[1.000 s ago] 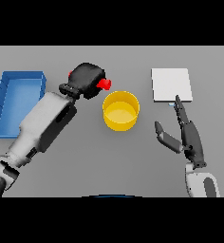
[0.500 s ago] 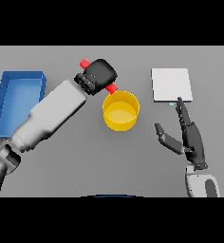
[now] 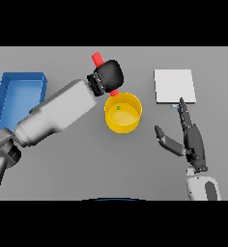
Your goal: Pick up the red beaker and tilt it to pour out 1 green nut into yellow bowl. Pick up the yellow bowl and place it on the metallic measuring scale.
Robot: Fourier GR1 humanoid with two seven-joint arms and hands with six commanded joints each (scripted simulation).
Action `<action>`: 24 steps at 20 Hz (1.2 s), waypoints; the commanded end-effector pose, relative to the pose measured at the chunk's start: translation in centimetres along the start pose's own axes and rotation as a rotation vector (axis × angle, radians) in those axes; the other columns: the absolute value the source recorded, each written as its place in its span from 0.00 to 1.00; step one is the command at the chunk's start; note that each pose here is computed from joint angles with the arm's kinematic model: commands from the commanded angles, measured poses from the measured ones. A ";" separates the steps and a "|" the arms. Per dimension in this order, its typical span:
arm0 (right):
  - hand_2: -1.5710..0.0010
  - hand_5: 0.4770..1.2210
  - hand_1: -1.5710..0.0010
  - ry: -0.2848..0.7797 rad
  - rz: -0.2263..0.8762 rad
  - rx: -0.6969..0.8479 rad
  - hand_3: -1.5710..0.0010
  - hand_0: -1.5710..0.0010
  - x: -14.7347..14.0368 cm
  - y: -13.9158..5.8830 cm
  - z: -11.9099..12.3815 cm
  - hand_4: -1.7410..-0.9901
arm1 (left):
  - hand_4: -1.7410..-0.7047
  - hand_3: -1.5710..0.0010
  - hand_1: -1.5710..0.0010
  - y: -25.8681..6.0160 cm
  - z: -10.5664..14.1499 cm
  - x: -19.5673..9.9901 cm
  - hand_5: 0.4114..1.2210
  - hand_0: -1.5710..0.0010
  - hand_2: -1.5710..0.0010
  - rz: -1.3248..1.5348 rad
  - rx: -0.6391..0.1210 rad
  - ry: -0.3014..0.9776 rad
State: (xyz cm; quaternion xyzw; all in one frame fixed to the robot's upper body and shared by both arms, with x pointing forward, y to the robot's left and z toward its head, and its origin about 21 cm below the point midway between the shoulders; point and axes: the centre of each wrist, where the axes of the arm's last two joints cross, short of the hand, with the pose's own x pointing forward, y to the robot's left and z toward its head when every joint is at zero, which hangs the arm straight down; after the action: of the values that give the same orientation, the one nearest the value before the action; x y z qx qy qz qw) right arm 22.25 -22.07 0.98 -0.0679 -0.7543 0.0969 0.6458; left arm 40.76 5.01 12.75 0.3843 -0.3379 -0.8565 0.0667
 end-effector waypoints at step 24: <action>1.00 0.13 1.00 -0.040 -0.014 0.034 1.00 1.00 0.4 0.2 -0.3 0.85 | 0.01 0.03 0.00 9.6 8.3 -18.7 1.00 0.00 0.00 0.092 0.109 0.477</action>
State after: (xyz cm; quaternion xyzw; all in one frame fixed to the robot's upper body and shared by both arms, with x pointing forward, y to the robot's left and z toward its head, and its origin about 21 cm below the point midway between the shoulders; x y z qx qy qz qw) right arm 22.46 -21.81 1.32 -0.0499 -0.7660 0.1063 0.6320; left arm 46.56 9.12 34.27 0.5651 -0.3736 -0.7169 0.1646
